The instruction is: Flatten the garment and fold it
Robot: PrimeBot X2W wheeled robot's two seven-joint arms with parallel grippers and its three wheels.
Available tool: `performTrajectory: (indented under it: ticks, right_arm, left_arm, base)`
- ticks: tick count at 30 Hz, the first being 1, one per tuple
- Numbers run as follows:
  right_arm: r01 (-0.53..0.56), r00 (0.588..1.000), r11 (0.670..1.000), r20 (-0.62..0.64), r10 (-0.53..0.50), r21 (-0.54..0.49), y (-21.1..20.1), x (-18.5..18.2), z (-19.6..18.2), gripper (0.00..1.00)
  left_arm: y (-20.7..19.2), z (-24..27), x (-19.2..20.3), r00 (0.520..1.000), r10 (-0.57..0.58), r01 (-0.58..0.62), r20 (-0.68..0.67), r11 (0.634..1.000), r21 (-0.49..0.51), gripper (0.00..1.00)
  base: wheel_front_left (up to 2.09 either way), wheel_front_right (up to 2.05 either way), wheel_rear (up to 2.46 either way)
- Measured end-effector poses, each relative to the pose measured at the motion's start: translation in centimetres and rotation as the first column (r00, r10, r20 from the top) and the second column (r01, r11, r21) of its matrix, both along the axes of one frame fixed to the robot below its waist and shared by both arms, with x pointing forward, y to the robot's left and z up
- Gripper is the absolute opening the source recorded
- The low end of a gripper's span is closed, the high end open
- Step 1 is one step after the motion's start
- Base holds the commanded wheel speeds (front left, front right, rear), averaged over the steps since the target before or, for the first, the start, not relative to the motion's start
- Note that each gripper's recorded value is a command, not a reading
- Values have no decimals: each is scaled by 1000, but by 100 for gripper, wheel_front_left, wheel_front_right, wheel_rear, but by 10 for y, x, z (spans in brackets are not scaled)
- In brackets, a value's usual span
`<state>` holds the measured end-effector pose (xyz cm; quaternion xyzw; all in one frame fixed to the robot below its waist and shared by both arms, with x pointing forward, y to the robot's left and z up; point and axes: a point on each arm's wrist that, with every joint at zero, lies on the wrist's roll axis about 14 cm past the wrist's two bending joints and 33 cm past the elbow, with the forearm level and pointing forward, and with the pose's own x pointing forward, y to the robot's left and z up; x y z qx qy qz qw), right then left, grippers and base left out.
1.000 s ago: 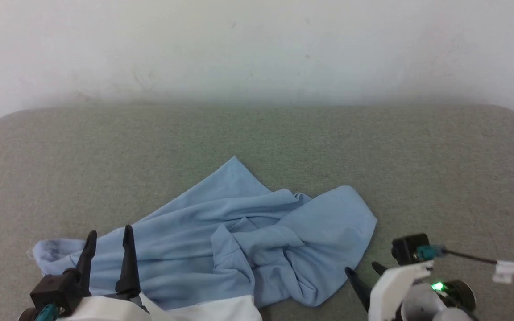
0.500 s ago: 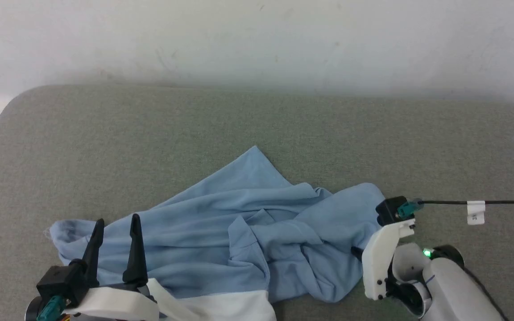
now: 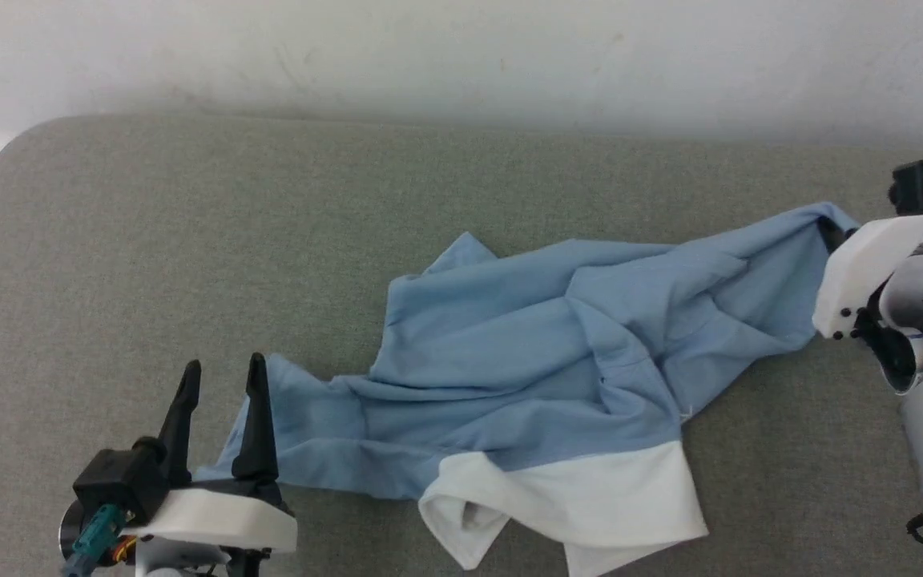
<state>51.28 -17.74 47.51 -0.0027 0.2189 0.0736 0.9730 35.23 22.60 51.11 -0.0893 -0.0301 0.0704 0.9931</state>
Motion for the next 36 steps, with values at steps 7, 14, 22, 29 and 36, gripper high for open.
performTrajectory:
  ticks: [7,14,22,29,36]
  right_arm:
    - [47,999,999,-15,-46,24,-4,2,-37,100]
    - [64,981,994,178,-79,88,-3,5,-3,100]
    - [-186,982,980,40,184,76,74,-37,-11,100]
    - [-332,928,937,-141,345,103,106,-77,-33,100]
    - [-375,896,919,-205,393,124,116,-90,-43,0]
  left_arm:
    - [0,-9,8,1000,1,-1,-21,1000,-2,100]
    - [2,-5,6,1000,10,-10,-6,1000,-2,100]
    - [-4,0,1,1000,-12,12,15,1000,-4,100]
    - [-6,3,-2,999,-23,23,23,1000,-5,100]
    - [-4,0,-5,1000,-15,15,14,1000,-4,100]
  base:
    - [0,0,0]
    - [0,0,0]
    - [0,0,0]
    - [0,0,0]
    - [0,0,0]
